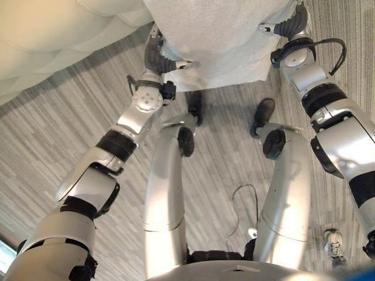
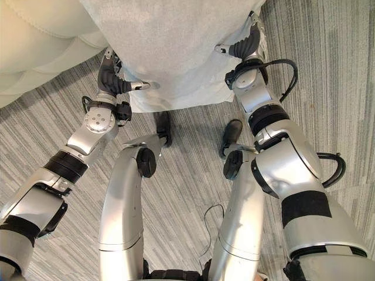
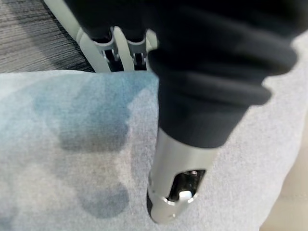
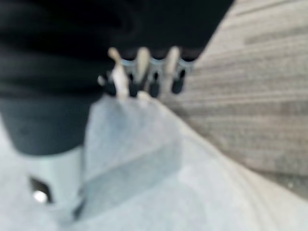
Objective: Pick up all the scattered cushions and arrange them neatly on the sofa.
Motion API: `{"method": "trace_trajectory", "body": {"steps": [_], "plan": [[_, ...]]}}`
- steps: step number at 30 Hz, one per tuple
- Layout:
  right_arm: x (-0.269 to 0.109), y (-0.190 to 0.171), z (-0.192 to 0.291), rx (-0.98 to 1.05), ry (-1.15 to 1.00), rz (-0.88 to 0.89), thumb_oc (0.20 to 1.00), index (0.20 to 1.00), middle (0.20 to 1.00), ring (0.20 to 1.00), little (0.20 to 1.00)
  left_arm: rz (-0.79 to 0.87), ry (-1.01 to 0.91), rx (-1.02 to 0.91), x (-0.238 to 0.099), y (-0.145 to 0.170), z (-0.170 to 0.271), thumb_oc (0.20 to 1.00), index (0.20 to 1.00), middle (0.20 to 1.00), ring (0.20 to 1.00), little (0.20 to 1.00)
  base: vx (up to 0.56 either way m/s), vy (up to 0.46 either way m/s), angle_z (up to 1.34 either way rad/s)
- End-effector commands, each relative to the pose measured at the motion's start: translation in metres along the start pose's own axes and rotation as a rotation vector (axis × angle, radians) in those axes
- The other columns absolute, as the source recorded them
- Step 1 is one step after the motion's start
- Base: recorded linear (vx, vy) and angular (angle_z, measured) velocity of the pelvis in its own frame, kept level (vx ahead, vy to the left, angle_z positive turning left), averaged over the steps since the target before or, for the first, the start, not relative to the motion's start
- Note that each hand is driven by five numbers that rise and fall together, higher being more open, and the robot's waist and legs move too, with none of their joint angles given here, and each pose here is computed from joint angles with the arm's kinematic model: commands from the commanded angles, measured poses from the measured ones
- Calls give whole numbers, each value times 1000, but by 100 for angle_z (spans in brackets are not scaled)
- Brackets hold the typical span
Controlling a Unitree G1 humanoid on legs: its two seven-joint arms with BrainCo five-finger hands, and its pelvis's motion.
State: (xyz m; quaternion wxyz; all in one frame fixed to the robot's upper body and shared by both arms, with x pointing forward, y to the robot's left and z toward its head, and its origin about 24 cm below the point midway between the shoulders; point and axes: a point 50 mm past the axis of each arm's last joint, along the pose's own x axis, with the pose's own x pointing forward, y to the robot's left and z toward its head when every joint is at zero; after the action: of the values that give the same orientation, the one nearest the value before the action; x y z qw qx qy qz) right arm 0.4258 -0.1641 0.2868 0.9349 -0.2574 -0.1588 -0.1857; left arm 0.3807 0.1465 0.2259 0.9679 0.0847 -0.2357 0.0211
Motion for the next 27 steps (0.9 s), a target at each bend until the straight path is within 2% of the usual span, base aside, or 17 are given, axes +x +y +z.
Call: {"method": "trace_trajectory", "body": {"steps": [1,2,3,4,5,6,7,11,18,27], "plan": [[-6,22,39,125,-131,64,1000,1000,1000,1000,1000,-45,-177,-124,8,-20,41,1000,1000,1000,1000,1000,13,47,-2],[-9,26,46,211,-138,76,388,388,388,388,388,-38,-183,-145,9,-22,44,1000,1000,1000,1000,1000,13,65,-2],[-11,28,50,265,-142,81,200,200,200,200,200,-32,-186,-158,10,-23,46,1000,1000,1000,1000,1000,13,61,-2],[-12,30,53,298,-146,88,200,200,200,200,200,-29,-191,-165,11,-23,47,1000,1000,1000,1000,1000,0,0,0],[-12,30,52,299,-146,87,200,200,200,200,200,-30,-191,-165,11,-23,47,711,711,711,711,711,0,0,0],[-14,31,59,362,-163,99,200,200,200,200,200,-25,-197,-182,12,-24,50,479,479,479,479,479,0,0,0],[-15,31,62,384,-174,102,200,200,200,200,200,-22,-198,-188,12,-24,51,200,200,200,200,200,0,0,0],[-16,26,69,480,-208,105,200,200,200,200,200,6,-198,-196,13,-16,50,200,200,200,200,200,2,25,-1],[-16,9,52,540,-224,88,200,200,200,200,200,49,-144,-189,4,1,29,200,200,200,200,200,6,42,-14],[-27,-3,31,540,-279,85,200,200,200,200,200,34,-153,-235,-6,-1,24,200,200,200,200,200,-39,3,-5]]}}
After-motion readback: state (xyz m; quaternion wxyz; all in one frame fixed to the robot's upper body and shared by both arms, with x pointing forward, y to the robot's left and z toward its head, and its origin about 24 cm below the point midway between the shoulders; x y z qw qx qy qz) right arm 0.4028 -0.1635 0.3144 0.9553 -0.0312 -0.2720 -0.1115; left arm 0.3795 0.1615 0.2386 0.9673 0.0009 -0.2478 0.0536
